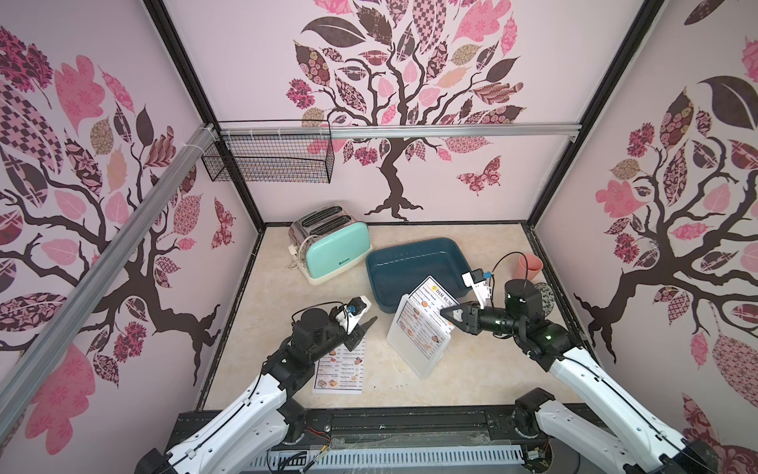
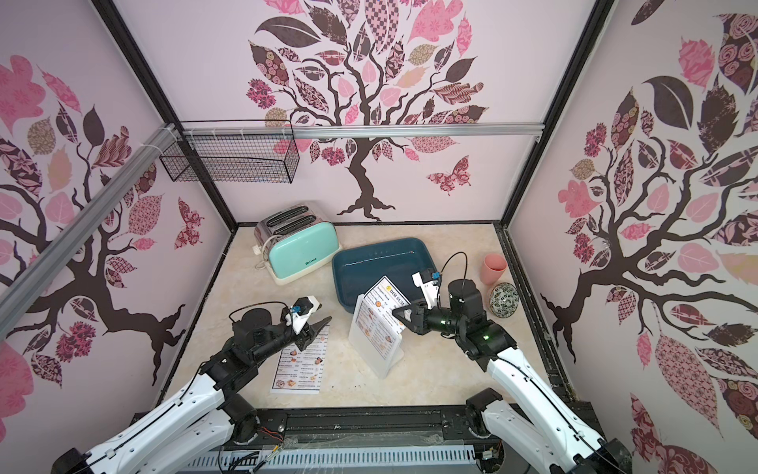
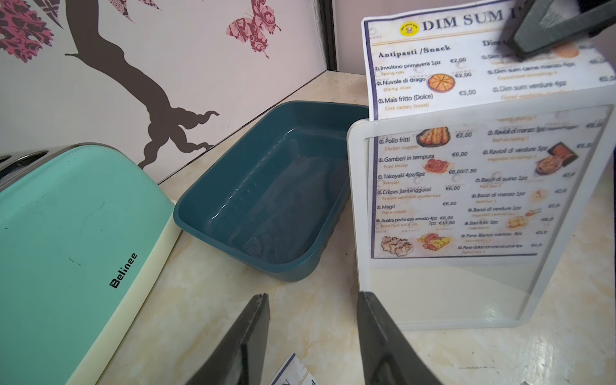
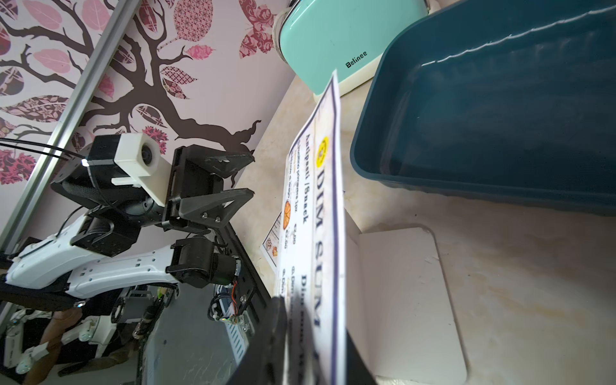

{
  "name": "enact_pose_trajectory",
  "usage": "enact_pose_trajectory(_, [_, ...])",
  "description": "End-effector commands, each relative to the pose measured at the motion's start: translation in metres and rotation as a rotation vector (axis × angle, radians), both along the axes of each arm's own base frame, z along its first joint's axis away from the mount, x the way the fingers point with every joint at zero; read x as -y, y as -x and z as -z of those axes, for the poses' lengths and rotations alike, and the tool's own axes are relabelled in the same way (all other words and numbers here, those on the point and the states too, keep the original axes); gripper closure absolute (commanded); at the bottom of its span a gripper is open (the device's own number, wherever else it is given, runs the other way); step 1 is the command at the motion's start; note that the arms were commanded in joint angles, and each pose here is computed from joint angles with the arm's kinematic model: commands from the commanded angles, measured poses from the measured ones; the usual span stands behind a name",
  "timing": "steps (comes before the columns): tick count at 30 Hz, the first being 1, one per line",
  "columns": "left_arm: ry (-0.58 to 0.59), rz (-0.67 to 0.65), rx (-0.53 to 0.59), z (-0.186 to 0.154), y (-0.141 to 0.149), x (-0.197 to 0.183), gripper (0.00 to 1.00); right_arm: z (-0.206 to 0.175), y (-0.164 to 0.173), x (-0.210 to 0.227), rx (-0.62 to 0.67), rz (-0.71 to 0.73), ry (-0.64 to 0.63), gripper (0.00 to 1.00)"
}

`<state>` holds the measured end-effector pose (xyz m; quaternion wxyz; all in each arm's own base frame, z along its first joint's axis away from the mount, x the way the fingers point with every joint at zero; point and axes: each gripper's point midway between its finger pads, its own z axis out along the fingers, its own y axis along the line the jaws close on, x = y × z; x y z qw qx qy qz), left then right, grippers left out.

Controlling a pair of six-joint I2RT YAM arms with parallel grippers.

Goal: Replace the menus in the menu holders
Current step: Insert the menu into the menu holder.

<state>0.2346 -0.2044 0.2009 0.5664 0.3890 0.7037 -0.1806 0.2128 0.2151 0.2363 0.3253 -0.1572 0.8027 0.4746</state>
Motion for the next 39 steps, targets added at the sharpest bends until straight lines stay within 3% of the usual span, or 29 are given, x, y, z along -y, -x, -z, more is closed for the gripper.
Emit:
enact_pose_trajectory(1, [0.017, 0.002, 0.005, -0.004, -0.001, 0.002, 0.52, -0.016, 0.003, -0.001, 0.066, -0.024, 0.014, 0.60])
enact_pose_trajectory(4, [0.016, 0.002, 0.007, -0.005, -0.002, 0.003, 0.52, -0.033, -0.004, 0.002, 0.070, 0.012, 0.024, 0.52])
enact_pose_trajectory(9, [0.013, 0.002, 0.010, -0.005, -0.001, 0.002, 0.52, -0.037, -0.015, 0.002, -0.019, 0.039, 0.088, 0.54])
enact_pose_trajectory(15, [0.010, -0.003, 0.008, -0.004, 0.000, 0.000, 0.52, -0.035, -0.020, -0.001, -0.062, 0.018, 0.131, 0.67])
enact_pose_trajectory(20, [0.012, -0.007, 0.011, -0.006, 0.001, -0.001, 0.52, -0.041, -0.021, -0.007, -0.060, -0.010, 0.098, 0.89])
enact_pose_trajectory(24, [0.016, -0.003, 0.009, -0.006, 0.002, -0.001, 0.52, -0.029, -0.016, -0.016, -0.096, -0.047, 0.089, 0.93])
enact_pose_trajectory(33, [0.016, -0.007, -0.002, -0.004, 0.000, 0.000, 0.51, 0.009, -0.004, -0.028, -0.119, -0.104, 0.182, 0.89])
enact_pose_trajectory(39, [0.018, -0.010, 0.001, -0.005, -0.003, 0.002, 0.51, -0.020, -0.014, -0.022, -0.047, -0.058, 0.214, 0.61])
